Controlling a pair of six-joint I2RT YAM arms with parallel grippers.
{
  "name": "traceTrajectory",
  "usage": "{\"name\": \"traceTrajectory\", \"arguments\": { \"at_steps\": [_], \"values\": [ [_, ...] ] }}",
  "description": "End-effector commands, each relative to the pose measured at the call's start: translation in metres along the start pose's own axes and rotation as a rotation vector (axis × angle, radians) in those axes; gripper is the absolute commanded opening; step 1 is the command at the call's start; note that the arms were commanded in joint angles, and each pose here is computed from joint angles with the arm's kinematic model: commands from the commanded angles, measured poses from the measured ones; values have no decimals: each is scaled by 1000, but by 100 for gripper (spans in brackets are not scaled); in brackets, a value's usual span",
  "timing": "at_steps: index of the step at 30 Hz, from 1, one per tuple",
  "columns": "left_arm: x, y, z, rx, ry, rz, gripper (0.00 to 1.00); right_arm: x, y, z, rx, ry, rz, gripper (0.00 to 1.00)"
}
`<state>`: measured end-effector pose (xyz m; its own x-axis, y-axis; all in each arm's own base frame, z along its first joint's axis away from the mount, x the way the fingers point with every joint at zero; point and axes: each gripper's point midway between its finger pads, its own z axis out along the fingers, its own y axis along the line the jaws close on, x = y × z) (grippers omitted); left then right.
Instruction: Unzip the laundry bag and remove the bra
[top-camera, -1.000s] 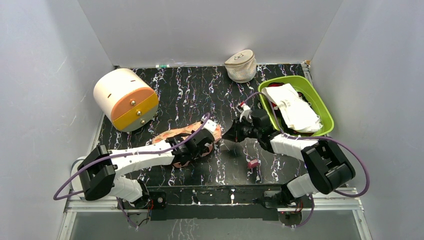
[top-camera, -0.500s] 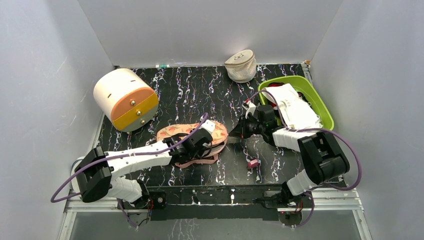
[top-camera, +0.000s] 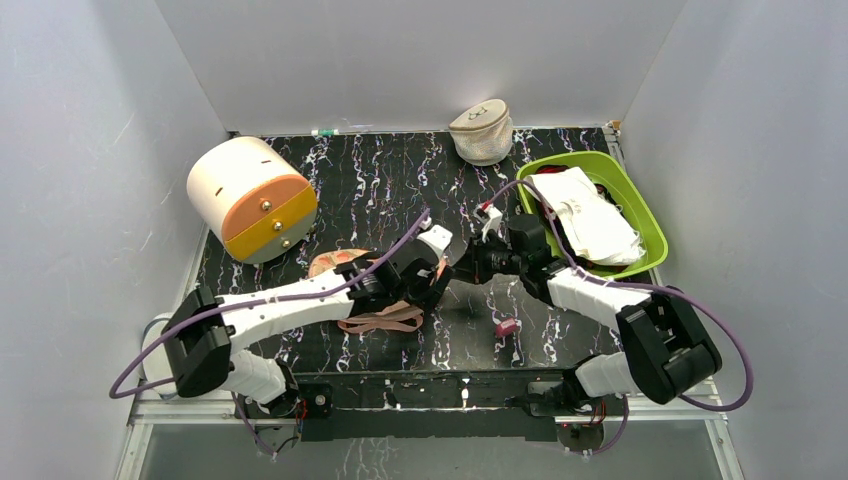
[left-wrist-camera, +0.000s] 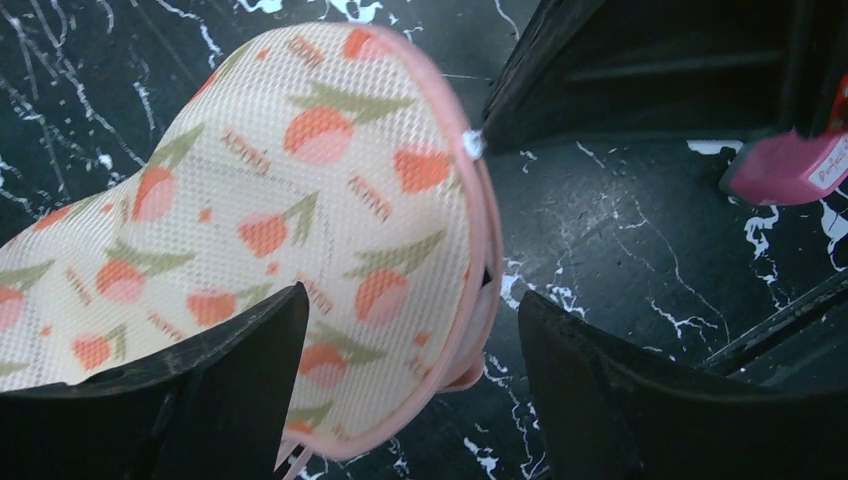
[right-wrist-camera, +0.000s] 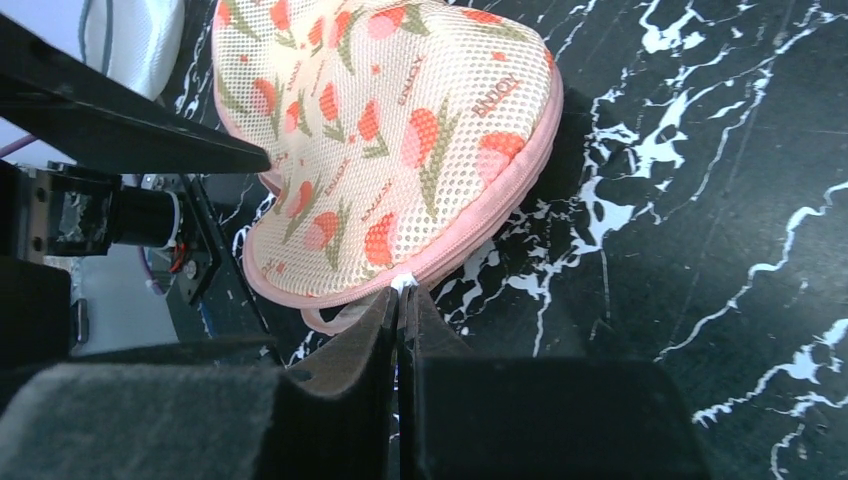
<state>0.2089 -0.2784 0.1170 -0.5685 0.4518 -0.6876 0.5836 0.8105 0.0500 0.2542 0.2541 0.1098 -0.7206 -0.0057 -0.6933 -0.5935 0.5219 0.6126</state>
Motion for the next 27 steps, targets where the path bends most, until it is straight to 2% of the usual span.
{"name": "traceTrajectory", "arguments": {
  "at_steps": [1, 5, 9, 18, 27],
  "values": [
    [-19, -17, 8, 50, -24, 2, 77, -11, 19, -1, -30, -49, -25, 0],
    [-19, -21, 18, 40, -16, 10, 77, -11, 26, -1, -39, -49, -29, 0],
    [-12, -17, 27, -1, 16, 24, 70, -10, 29, -1, -40, -49, -32, 0],
    [0, 13, 10, -120, 23, 49, 29, -13, 21, 0, -5, -63, -41, 0],
    [5, 27, -22, -117, -8, 40, 7, -25, 1, 5, 11, -69, -35, 0]
  ]
}}
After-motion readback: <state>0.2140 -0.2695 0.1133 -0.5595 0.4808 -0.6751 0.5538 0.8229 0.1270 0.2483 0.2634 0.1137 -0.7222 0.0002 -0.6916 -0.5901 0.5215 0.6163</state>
